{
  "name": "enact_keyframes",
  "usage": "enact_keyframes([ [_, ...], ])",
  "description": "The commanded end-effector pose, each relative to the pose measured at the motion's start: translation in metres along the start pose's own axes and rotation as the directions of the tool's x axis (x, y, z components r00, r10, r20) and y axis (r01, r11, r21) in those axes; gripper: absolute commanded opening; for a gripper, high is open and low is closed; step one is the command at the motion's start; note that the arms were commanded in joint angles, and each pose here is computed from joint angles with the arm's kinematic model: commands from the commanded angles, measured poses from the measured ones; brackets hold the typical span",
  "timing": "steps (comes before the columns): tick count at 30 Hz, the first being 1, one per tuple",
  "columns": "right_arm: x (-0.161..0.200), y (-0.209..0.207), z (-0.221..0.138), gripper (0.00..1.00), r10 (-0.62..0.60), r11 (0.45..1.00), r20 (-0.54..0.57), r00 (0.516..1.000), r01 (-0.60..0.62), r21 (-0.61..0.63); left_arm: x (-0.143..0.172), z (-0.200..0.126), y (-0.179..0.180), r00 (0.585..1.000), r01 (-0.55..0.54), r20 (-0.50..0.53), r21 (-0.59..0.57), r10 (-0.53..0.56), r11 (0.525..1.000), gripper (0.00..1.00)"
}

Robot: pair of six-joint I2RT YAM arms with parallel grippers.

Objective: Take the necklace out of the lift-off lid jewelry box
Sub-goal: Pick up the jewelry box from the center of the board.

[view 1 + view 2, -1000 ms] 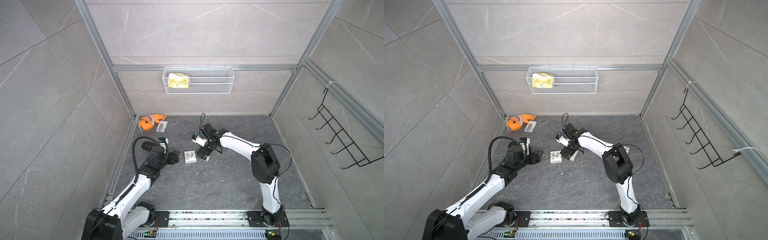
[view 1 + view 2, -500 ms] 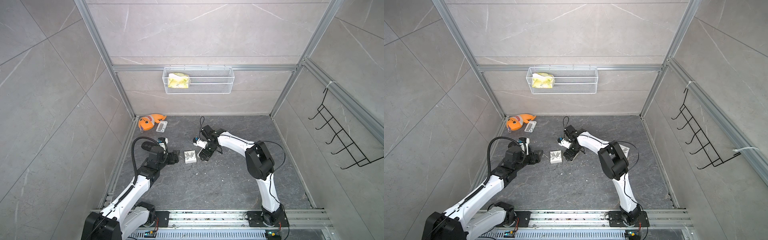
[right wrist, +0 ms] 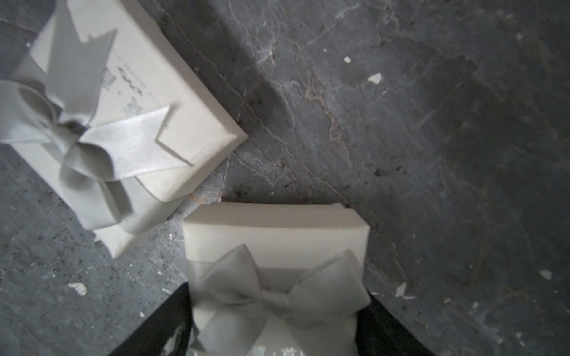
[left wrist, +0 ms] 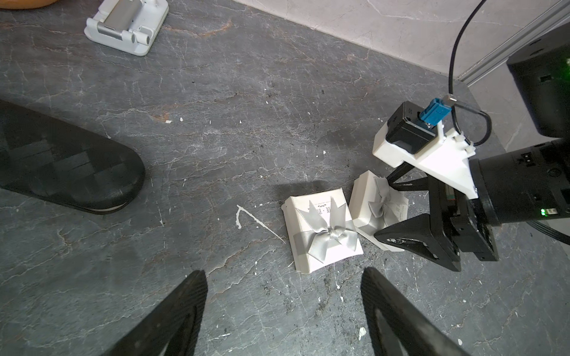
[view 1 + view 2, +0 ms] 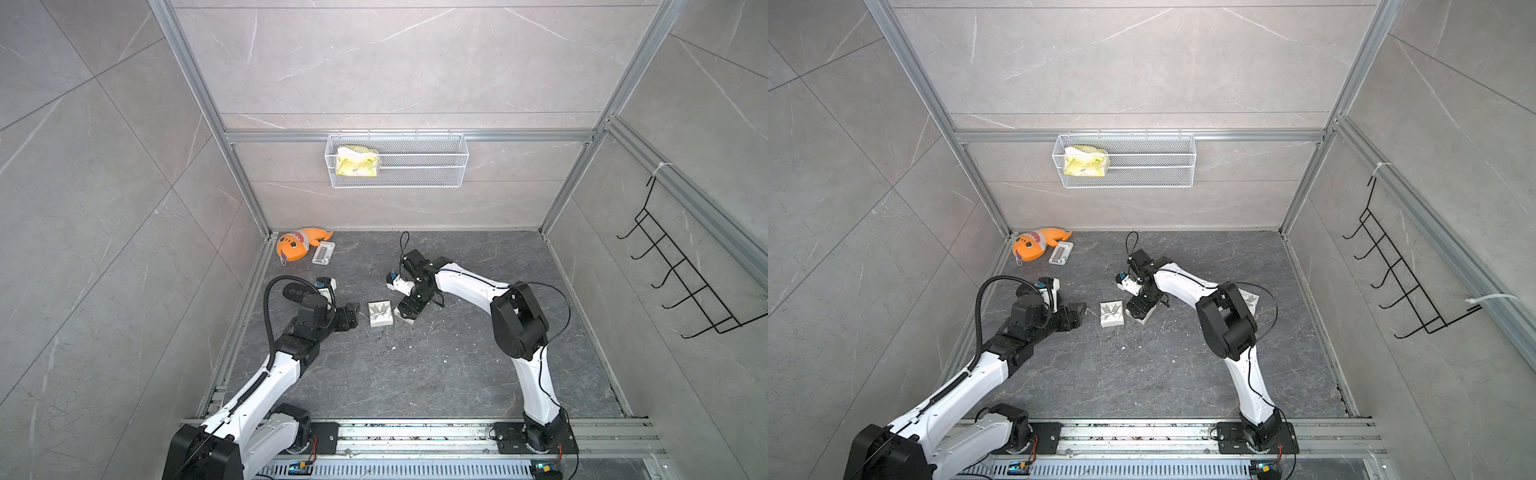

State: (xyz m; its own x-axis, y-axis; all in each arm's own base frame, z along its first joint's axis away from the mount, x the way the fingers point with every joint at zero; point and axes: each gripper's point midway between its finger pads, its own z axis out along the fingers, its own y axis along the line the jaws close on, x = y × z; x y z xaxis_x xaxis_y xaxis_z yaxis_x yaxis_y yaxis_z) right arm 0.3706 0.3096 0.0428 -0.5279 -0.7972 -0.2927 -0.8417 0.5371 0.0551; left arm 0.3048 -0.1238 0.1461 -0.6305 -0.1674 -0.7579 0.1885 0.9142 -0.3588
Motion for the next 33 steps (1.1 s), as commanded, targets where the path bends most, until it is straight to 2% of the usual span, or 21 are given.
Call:
enact_keyframes([
  [1, 0.001, 0.003, -0.007, 0.77, 0.024, 1.000, -0.001, 1.000, -0.024, 0.015, -0.007, -0.002, -0.006, 0.999, -0.011, 0.034, 0.036, 0.010, 0.999, 0.81],
  [4, 0.004, 0.004, -0.012, 0.75, 0.047, 0.999, 0.000, 0.999, -0.047, 0.018, -0.007, 0.002, -0.012, 1.000, -0.012, 0.030, 0.072, 0.010, 0.997, 0.81],
  [8, 0.006, 0.010, -0.024, 0.71, 0.084, 0.996, 0.029, 0.996, -0.084, -0.014, -0.006, 0.005, -0.040, 0.999, -0.045, 0.023, 0.236, 0.041, 0.971, 0.81],
  [11, 0.011, 0.012, -0.033, 0.67, 0.123, 0.992, 0.045, 0.991, -0.121, -0.028, -0.007, 0.005, -0.051, 0.999, -0.050, 0.032, 0.299, 0.042, 0.953, 0.81],
  [15, 0.021, 0.018, -0.049, 0.66, 0.202, 0.976, 0.086, 0.976, -0.193, -0.099, -0.007, 0.005, -0.066, 0.997, -0.074, 0.041, 0.389, 0.064, 0.918, 0.81],
  [17, 0.023, 0.027, -0.064, 0.65, 0.250, 0.958, 0.131, 0.959, -0.225, -0.178, -0.006, 0.004, -0.078, 0.996, -0.086, 0.039, 0.462, 0.076, 0.883, 0.81],
  [19, 0.023, 0.034, -0.081, 0.65, 0.293, 0.936, 0.173, 0.940, -0.246, -0.251, -0.006, 0.001, -0.093, 0.996, -0.093, 0.046, 0.548, 0.081, 0.831, 0.81],
  [21, 0.020, 0.044, -0.107, 0.65, 0.322, 0.914, 0.226, 0.920, -0.239, -0.329, -0.012, -0.007, -0.110, 0.995, -0.103, 0.074, 0.643, 0.072, 0.759, 0.82],
  [24, 0.014, 0.058, -0.149, 0.65, 0.352, 0.877, 0.308, 0.884, -0.197, -0.438, -0.019, -0.022, -0.136, 0.992, -0.124, 0.107, 0.778, 0.065, 0.616, 0.82],
  [27, 0.009, 0.067, -0.183, 0.66, 0.387, 0.841, 0.367, 0.846, -0.162, -0.516, -0.029, -0.031, -0.152, 0.989, -0.147, 0.141, 0.844, 0.051, 0.516, 0.82],
  [29, 0.005, 0.074, -0.201, 0.65, 0.398, 0.818, 0.402, 0.824, -0.120, -0.562, -0.034, -0.033, -0.159, 0.986, -0.158, 0.159, 0.864, 0.038, 0.478, 0.83],
  [33, -0.001, 0.086, -0.227, 0.65, 0.411, 0.781, 0.451, 0.792, -0.051, -0.622, -0.042, -0.044, -0.183, 0.979, -0.202, 0.203, 0.909, 0.035, 0.364, 0.84],
])
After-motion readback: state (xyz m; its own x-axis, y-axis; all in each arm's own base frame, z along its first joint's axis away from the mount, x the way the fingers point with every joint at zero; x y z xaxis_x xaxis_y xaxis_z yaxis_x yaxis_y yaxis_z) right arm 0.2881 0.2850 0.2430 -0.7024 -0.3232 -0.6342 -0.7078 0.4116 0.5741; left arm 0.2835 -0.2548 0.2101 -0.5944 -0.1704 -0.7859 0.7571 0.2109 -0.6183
